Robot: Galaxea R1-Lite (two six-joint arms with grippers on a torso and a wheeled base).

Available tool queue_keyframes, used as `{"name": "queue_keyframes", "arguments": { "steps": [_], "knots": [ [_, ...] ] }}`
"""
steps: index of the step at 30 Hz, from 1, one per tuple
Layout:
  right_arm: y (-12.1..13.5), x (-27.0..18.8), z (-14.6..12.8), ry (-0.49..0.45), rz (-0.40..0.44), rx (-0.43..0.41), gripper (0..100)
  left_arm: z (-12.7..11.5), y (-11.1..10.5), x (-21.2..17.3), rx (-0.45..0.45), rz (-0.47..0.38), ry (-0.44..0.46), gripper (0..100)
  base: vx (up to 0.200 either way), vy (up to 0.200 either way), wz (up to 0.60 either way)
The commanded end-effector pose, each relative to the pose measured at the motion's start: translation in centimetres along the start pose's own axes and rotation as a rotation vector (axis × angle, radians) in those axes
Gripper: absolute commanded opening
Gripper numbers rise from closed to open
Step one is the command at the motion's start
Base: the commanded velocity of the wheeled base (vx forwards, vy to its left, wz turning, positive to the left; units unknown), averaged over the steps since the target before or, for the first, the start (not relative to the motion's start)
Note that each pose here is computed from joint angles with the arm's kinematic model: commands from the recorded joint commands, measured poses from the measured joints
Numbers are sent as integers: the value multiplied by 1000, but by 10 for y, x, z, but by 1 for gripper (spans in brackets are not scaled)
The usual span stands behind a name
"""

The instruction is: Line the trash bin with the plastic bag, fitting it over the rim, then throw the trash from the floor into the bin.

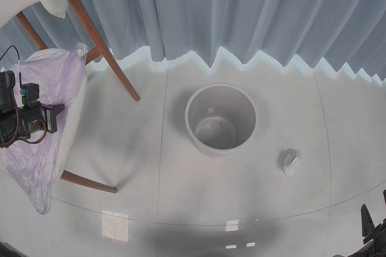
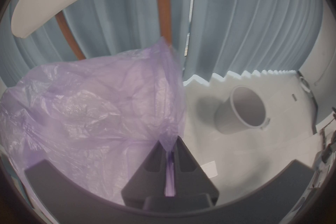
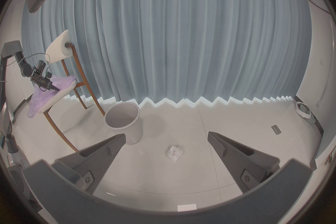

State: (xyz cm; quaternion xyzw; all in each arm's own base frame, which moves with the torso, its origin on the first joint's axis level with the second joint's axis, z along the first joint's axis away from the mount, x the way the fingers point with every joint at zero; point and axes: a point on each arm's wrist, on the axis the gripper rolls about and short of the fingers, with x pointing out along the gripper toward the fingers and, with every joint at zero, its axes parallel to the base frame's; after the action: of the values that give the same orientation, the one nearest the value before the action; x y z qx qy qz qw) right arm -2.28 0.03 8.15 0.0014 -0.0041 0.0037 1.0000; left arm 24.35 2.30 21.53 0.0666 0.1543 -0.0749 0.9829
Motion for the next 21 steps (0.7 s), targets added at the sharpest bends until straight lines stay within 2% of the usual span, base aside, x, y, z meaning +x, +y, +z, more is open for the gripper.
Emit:
{"name": "queue_keyframes", "arguments": {
  "steps": [1, 3, 7, 11, 21],
  "knots": [
    [0, 0, -5, -1, 0, 0, 100, 11, -7, -31, -47, -56, -85, 0, 0, 0, 0],
    [0, 0, -5, 1, 0, 0, 100, 20, -12, -44, -156, -126, -123, 0, 0, 0, 0],
    [0, 0, -5, 1, 0, 0, 100, 26, -16, -52, -252, -216, -148, 0, 0, 0, 0],
    [0, 0, -5, 1, 0, 0, 100, 28, -18, -55, -265, -278, -157, 0, 0, 0, 0],
    [0, 0, -5, 1, 2, 0, 100, 32, -23, -57, -319, -324, -161, 0, 0, 0, 0]
  ]
}}
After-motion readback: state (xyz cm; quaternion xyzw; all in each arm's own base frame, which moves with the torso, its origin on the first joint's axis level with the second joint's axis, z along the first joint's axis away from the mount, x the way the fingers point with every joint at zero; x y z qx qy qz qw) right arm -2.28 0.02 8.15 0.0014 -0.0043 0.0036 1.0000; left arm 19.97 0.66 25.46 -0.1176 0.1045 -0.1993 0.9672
